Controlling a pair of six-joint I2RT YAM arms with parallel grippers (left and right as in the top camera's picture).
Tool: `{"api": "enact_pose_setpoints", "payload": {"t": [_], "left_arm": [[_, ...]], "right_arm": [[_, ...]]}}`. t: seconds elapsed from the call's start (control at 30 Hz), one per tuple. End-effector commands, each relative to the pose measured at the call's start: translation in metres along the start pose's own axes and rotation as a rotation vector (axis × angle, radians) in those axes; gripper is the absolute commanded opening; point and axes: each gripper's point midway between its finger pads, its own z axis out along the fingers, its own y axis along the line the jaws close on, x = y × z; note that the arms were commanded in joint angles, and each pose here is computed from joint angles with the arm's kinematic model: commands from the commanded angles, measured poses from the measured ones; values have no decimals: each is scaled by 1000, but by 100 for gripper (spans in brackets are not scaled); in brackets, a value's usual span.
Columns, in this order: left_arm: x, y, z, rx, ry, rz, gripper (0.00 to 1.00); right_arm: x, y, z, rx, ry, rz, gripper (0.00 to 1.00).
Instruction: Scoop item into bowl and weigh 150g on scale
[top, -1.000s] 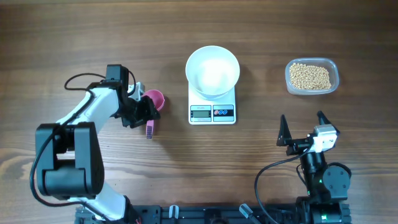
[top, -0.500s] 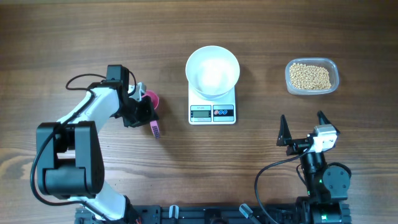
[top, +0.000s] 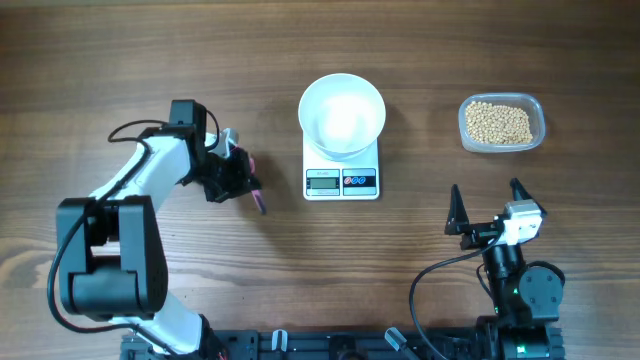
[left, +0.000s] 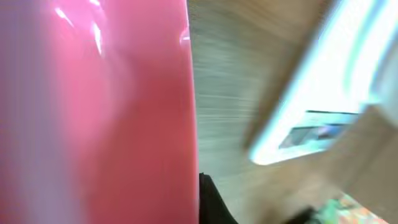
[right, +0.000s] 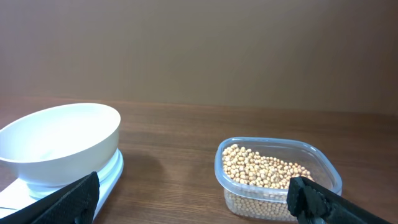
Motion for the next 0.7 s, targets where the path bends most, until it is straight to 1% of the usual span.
{"api": "enact_pose_setpoints", "payload": {"t": [0.0, 0.1, 0.27, 0.33, 0.4, 0.47, 0.53, 0.63, 0.67], "left_arm": [[-11, -81, -54, 285, -59, 99, 4], [-13, -119, -90, 399, -103, 146, 4], [-13, -164, -154, 461, -259, 281, 4], [-9, -182, -183, 489, -338, 350, 4], [-7, -195, -207, 515, -418, 372, 4], [-6, -201, -224, 526, -482, 356, 4], [-3, -208, -237, 551, -519, 350, 4], [1, -218, -250, 591, -544, 342, 4], [2, -220, -251, 598, -545, 342, 4]], "right_arm": [[0, -2, 0, 14, -2, -12, 100], [0, -2, 0, 14, -2, -12, 100], [-3, -5, 0, 29, -11, -32, 99], [-16, -5, -1, 28, -64, -33, 100], [-37, 16, -4, -102, -150, 72, 100], [-45, 42, -10, -269, -155, 237, 100], [-50, 46, -12, -309, -153, 358, 100], [-80, 42, -19, -338, -248, 576, 100], [-86, 40, -21, -346, -271, 614, 100]]}}
